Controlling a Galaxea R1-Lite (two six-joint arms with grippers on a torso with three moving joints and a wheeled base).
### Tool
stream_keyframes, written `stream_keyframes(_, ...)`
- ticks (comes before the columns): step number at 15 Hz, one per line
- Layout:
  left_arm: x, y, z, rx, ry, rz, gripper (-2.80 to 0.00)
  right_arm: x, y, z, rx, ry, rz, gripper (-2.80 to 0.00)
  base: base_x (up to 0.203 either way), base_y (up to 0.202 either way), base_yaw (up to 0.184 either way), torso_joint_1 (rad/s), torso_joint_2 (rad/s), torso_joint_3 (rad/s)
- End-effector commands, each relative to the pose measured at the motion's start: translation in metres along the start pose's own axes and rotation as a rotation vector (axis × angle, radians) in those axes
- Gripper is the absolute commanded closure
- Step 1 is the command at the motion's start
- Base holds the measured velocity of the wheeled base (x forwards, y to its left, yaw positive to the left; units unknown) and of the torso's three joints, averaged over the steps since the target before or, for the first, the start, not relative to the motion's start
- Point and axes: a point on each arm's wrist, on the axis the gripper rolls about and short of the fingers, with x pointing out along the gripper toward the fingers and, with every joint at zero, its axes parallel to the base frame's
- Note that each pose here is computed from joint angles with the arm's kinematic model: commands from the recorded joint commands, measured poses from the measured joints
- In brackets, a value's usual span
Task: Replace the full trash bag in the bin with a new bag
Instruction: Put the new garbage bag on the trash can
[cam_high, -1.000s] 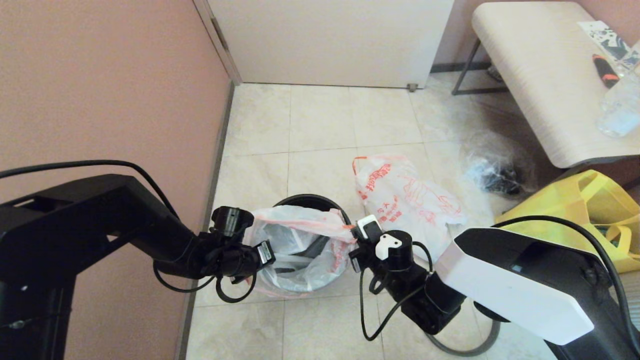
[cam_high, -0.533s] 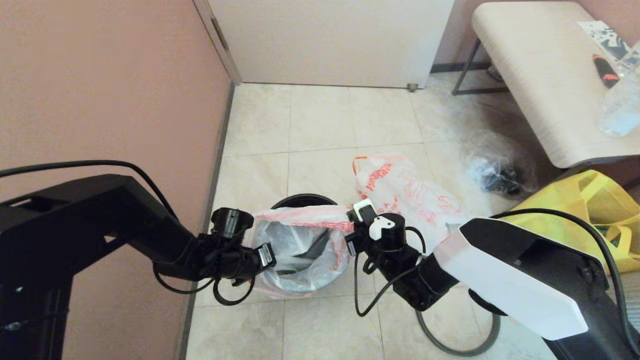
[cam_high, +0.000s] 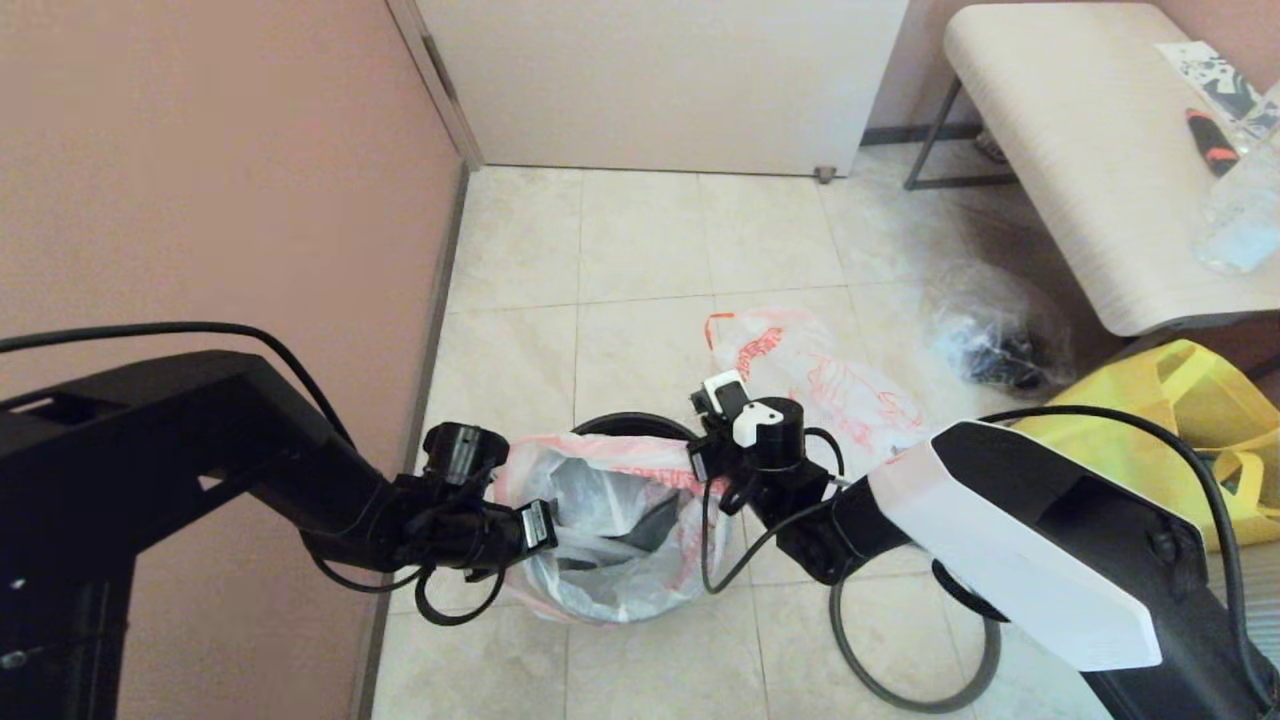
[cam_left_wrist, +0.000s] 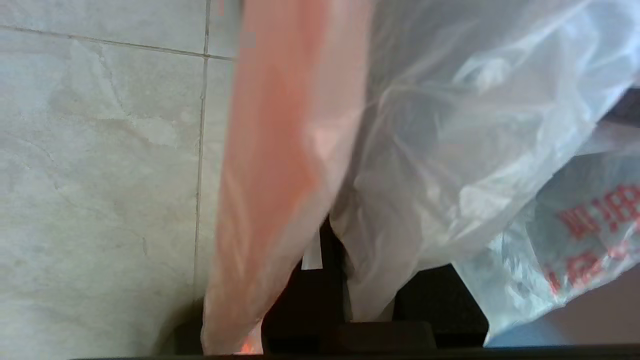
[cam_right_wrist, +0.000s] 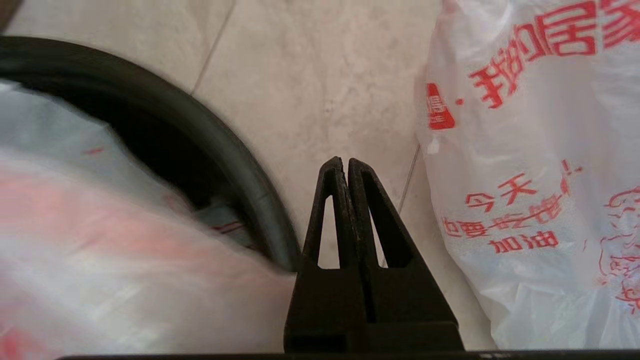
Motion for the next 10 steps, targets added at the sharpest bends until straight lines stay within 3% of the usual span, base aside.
stream_keyframes(1, -0.001, 0.0, 0.0, 0.0, -0.001, -0.002, 0.0, -0.007, -0.001, 0.009, 0.0, -0.009, 0.004, 0.0, 0.0, 0.0, 0.0, 0.0, 0.0, 0.0)
stream_keyframes(4, 0.0, -0.001, -0.002, 0.006, 0.003, -0.001, 0.0, -0.011, -0.003, 0.018, 0.007, -0.019, 0.001, 0.0, 0.0, 0.0, 0.0, 0.0, 0.0, 0.0)
stream_keyframes(6, 0.001, -0.001, -0.002, 0.008, 0.009, 0.001, 0.0, -0.032, -0.005, 0.039, 0.021, -0.001, 0.017, 0.0, 0.0, 0.0, 0.0, 0.0, 0.0, 0.0)
stream_keyframes(9, 0.006, -0.001, -0.01, 0.05, 0.062, 0.023, 0.0, -0.064, 0.0, 0.047, -0.034, 0.192, 0.016, 0.0, 0.0, 0.0, 0.0, 0.0, 0.0, 0.0)
stream_keyframes(10, 0.006, -0.001, -0.013, 0.071, 0.095, 0.036, 0.0, -0.068, 0.004, 0.049, -0.049, 0.198, 0.016, 0.0, 0.0, 0.0, 0.0, 0.0, 0.0, 0.0)
